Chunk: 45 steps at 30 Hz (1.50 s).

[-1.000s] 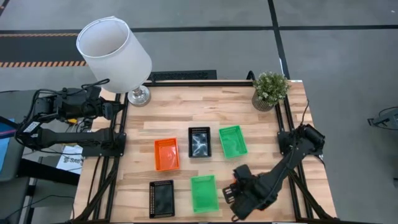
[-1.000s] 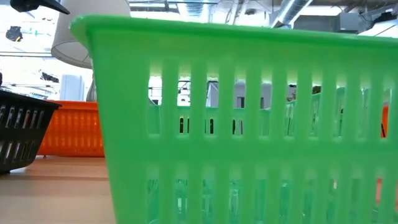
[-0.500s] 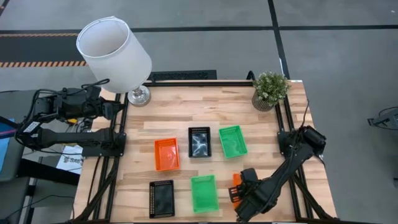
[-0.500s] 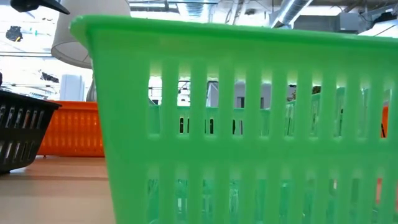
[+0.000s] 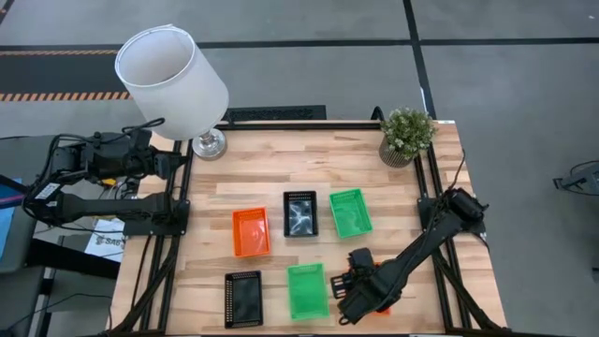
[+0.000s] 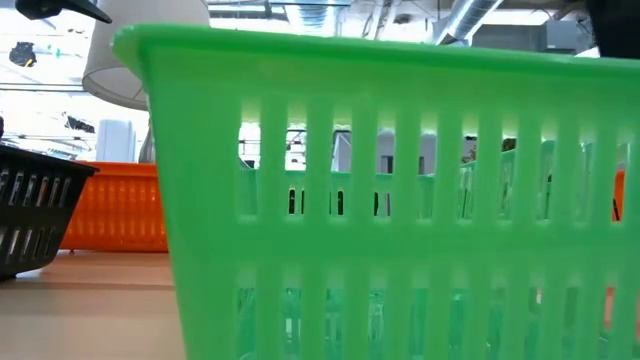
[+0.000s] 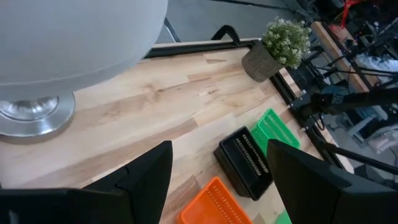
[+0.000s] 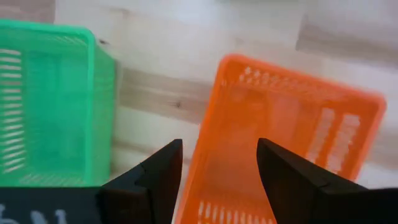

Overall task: Stack baskets by color
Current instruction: Stack the bottom right orange bin on the orange bins

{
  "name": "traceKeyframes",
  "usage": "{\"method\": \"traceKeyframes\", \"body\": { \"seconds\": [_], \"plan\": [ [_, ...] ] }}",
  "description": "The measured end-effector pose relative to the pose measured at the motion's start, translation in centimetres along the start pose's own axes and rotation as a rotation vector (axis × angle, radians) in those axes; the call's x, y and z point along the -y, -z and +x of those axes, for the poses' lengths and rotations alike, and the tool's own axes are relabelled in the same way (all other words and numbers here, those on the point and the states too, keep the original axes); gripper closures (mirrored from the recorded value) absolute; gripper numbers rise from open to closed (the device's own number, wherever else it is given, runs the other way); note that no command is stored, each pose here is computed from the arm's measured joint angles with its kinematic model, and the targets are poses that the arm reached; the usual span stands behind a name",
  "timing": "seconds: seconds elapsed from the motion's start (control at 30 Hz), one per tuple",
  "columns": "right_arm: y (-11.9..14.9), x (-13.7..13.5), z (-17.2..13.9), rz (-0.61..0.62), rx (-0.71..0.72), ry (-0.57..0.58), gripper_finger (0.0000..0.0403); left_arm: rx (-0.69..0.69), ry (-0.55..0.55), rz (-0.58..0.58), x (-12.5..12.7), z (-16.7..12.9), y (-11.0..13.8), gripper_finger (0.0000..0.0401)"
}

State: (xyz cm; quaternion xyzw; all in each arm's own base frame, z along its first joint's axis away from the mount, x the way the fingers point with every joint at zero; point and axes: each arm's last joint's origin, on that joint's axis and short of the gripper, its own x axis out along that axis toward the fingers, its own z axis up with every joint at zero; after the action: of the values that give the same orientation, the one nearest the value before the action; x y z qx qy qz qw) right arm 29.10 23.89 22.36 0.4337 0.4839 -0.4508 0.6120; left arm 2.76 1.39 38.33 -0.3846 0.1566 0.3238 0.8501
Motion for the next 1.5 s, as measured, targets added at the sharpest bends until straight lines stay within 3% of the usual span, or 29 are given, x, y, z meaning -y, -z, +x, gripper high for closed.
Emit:
{"method": "traceKeyframes", "body": {
  "seconds": [0.2, 0.4, 0.53, 0.7, 0.9, 1.17, 1.5],
  "plan": [
    [0.8, -0.9, 2.9, -0.054, -0.038, 0.063, 0.0175, 0.011, -0.010, 0.008, 0.0, 0.0, 0.0, 0.0150],
    [1.6, -1.7, 3.9, -0.054, -0.125, 0.035, 0.0193, 0.011, -0.010, 0.035, 0.0, 0.0, 0.0, 0.0150],
    [1.6, -1.8, 3.9, -0.036, -0.139, 0.033, 0.0250, 0.013, -0.012, 0.051, 0.0, 0.0, 0.0, 0.0150],
    [1.3, -2.0, 4.0, -0.066, -0.187, 0.042, 0.0372, 0.013, -0.012, 0.055, 0.0, 0.0, 0.0, 0.0150],
    [0.8, -2.0, 3.7, -0.075, -0.178, 0.052, 0.0385, 0.013, -0.012, 0.061, 0.0, 0.0, 0.0, 0.0150],
    [-1.2, -1.2, -0.5, -0.068, -0.172, -0.034, 0.0397, 0.009, -0.008, 0.053, 0.0, 0.0, 0.0, 0.0150],
    [-6.0, -1.7, -6.7, -0.059, -0.007, -0.322, 0.0399, 0.012, -0.011, 0.047, 0.0, 0.0, 0.0, 0.0150]
  ]
}}
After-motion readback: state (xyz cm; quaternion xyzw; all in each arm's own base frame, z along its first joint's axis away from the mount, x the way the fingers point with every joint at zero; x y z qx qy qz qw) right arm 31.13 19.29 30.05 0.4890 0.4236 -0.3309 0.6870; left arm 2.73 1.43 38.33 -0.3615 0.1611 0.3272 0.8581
